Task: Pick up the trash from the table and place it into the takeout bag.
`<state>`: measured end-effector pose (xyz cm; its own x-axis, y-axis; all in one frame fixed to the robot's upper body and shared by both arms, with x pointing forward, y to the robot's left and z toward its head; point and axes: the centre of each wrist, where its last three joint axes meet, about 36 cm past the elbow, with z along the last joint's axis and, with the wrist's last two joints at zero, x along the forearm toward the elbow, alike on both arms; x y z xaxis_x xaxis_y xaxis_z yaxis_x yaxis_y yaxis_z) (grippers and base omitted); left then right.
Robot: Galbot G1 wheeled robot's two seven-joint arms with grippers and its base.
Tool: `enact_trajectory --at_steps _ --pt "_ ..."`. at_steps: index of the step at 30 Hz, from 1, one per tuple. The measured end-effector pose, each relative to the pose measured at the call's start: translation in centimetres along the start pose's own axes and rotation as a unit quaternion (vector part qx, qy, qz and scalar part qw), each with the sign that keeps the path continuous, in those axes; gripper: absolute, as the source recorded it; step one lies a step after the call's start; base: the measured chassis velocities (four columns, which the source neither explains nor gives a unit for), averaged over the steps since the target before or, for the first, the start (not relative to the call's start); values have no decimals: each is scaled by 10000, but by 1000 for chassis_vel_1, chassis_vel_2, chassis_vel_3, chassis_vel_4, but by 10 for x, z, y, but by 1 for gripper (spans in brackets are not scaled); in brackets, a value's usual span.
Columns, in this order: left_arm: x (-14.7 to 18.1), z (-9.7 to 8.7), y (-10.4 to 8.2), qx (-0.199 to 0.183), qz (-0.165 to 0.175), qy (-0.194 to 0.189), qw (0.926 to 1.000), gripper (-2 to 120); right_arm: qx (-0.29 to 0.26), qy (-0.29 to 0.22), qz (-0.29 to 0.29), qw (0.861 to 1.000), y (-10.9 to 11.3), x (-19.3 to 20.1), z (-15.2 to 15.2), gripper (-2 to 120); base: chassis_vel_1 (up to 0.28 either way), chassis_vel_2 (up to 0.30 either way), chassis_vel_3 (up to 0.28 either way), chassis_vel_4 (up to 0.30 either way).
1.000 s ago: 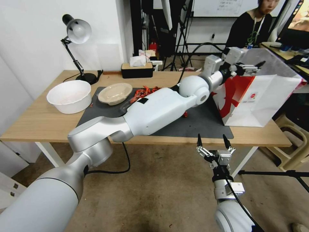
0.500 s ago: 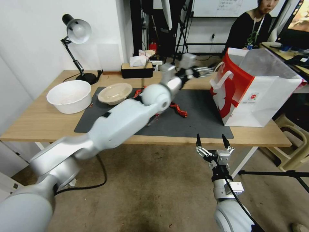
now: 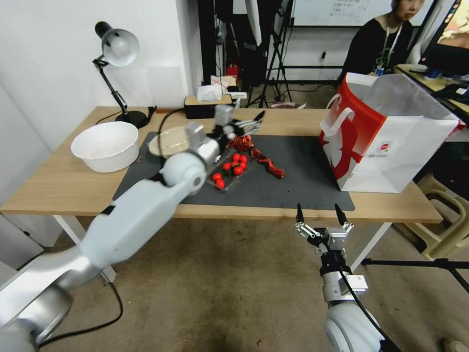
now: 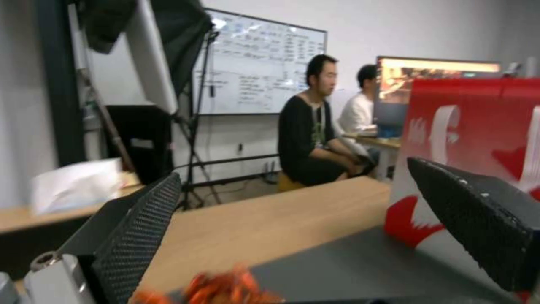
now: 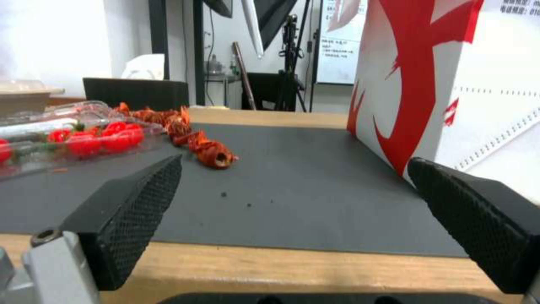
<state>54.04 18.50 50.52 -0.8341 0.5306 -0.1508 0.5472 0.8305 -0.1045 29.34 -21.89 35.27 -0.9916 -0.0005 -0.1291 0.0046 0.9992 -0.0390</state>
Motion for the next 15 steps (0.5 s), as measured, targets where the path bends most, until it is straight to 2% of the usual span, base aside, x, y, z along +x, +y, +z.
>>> enact_trajectory --at_steps 2,3,6,11,14,15 --pt "27 8 4 -16 -158 -15 9999 100 5 2 0 10000 0 0 1 100 0 0 0 0" --pt "27 8 4 -16 -158 -15 9999 100 5 2 0 10000 0 0 1 100 0 0 0 0" --pt "60 12 14 -106 -435 -98 9989 100 14 2 -5 10000 -1 0 1 100 0 0 0 0" --pt "88 14 21 -244 -691 -192 9971 100 21 4 -8 10000 -1 -1 1 100 0 0 0 0" --pt "120 24 22 -332 -964 -195 9946 100 20 19 -15 10000 -1 0 3 100 0 0 0 0" --pt "120 24 22 -332 -964 -195 9946 100 20 19 -15 10000 -1 0 3 100 0 0 0 0"
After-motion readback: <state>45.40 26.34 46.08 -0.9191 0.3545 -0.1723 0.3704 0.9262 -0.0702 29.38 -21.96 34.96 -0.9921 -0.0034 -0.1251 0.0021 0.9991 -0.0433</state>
